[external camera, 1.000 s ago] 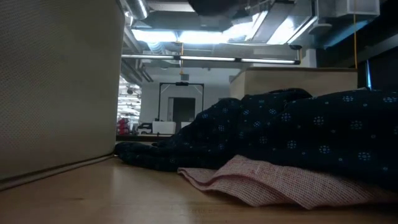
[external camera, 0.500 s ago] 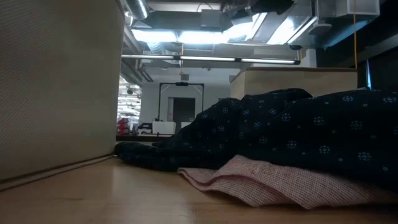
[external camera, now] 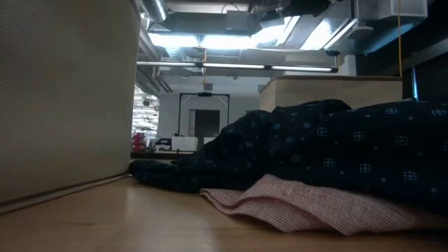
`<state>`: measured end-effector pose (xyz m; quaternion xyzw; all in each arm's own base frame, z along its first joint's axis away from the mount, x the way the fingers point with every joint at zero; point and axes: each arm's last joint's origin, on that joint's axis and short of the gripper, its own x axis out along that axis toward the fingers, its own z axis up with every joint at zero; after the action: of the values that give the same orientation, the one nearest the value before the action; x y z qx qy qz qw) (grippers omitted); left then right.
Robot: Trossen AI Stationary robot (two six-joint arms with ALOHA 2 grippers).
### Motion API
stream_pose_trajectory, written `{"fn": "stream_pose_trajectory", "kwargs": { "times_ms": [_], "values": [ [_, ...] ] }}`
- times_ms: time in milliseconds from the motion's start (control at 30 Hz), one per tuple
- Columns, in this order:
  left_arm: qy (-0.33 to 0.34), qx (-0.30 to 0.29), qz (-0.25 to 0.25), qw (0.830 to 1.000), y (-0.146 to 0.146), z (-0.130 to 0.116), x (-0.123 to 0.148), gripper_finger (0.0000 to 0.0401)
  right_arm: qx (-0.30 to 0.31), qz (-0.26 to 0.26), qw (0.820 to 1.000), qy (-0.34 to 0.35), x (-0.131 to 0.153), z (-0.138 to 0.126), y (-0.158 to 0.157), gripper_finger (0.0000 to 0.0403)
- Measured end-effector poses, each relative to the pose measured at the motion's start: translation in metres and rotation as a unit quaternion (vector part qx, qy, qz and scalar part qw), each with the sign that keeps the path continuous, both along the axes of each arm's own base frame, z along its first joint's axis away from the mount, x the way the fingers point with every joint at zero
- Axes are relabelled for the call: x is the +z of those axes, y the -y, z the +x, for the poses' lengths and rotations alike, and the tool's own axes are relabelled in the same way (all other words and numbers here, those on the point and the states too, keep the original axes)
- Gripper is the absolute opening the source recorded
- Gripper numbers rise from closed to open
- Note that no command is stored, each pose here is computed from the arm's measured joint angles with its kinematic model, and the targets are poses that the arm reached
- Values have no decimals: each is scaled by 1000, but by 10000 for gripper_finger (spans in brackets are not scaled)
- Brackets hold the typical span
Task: Sort clothes
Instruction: Put the blue sock into the bottom laundry organizer, then put the blue sleeve into the bottom laundry organizer
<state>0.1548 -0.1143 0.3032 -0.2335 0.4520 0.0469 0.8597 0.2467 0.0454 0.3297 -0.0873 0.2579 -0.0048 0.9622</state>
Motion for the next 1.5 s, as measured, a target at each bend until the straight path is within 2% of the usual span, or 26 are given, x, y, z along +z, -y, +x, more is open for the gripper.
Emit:
{"fn": "stream_pose_trajectory", "kwargs": {
  "times_ms": [133,300,400,467,533,633,800,933,1000,1200,1333,1500],
  "values": [
    [7,3,0,1000,-7,0,3,86,0,0,1000,-3,-1,1,0,229],
    [13,-20,-74,997,-20,-13,20,134,-1,-3,1000,-17,-7,6,-1,229],
    [67,-18,-108,992,-31,-26,43,150,-1,-5,1000,-28,-11,9,-2,229],
    [135,-14,-104,985,-39,-32,58,157,-1,-6,999,-33,-13,10,-2,229],
    [220,-23,-72,973,-43,-33,70,161,1,-4,999,-37,-15,11,-2,229],
    [322,-30,14,946,-42,-26,81,161,3,14,999,-43,-16,10,-3,229],
    [368,-68,125,919,-25,12,62,162,-1,50,996,-77,-21,6,-4,229],
    [358,-75,184,912,-15,51,36,162,-17,65,991,-117,-38,1,-3,229],
    [338,-75,211,914,-14,71,21,162,-17,76,988,-136,-50,-1,-3,229],
    [293,-60,271,915,-24,124,-21,162,-23,116,977,-177,-80,-8,-3,229],
    [275,-48,290,915,-33,146,-42,162,-41,138,967,-213,-96,-15,-3,229],
    [259,-47,309,914,-40,161,-58,162,-79,152,942,-289,-107,-28,0,229]
  ]
}}
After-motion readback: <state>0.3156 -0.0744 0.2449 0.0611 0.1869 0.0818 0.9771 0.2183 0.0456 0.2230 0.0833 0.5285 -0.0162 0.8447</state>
